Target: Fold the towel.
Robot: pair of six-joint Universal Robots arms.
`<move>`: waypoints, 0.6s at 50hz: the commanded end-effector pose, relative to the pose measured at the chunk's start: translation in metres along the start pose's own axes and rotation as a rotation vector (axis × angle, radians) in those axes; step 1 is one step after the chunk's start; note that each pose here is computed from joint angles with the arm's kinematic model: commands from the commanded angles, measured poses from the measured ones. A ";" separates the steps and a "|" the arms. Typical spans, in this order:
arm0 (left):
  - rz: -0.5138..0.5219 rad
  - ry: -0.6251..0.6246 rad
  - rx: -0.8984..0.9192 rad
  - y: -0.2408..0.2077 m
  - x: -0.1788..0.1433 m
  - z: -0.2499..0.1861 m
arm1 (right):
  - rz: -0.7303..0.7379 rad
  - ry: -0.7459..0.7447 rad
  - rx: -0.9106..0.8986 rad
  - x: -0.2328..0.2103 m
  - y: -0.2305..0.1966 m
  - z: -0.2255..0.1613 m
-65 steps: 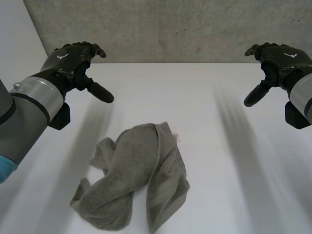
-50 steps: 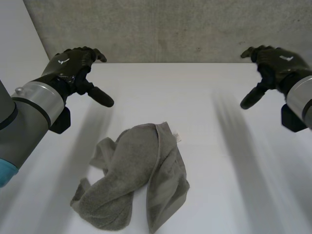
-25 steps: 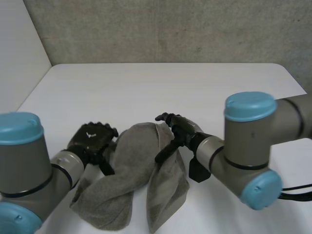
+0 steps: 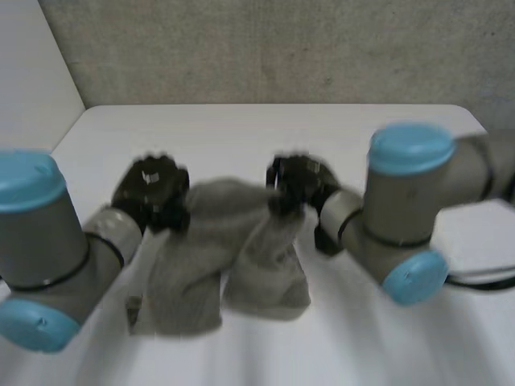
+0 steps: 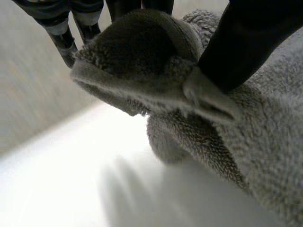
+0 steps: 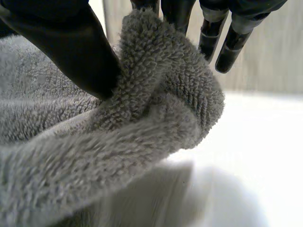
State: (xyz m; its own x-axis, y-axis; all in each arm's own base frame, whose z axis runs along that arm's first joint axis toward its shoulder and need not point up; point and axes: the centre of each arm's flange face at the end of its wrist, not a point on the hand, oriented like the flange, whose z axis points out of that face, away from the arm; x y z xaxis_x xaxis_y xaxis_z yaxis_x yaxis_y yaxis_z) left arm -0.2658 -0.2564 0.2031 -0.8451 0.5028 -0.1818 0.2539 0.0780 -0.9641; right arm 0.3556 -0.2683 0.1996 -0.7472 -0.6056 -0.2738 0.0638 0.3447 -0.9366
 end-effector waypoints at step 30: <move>0.164 0.018 0.020 0.065 0.023 -0.053 | -0.897 -0.307 -0.114 0.008 -0.002 -0.096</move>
State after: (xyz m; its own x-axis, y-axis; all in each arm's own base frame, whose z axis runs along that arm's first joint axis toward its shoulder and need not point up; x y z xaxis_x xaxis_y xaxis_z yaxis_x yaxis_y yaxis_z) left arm -0.2456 -0.2023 0.1855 -0.8317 0.4832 -0.2735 0.2554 -0.1044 -0.9612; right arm 0.2995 -0.1961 0.2361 -0.2594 -0.8794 0.3993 -0.3843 -0.2853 -0.8780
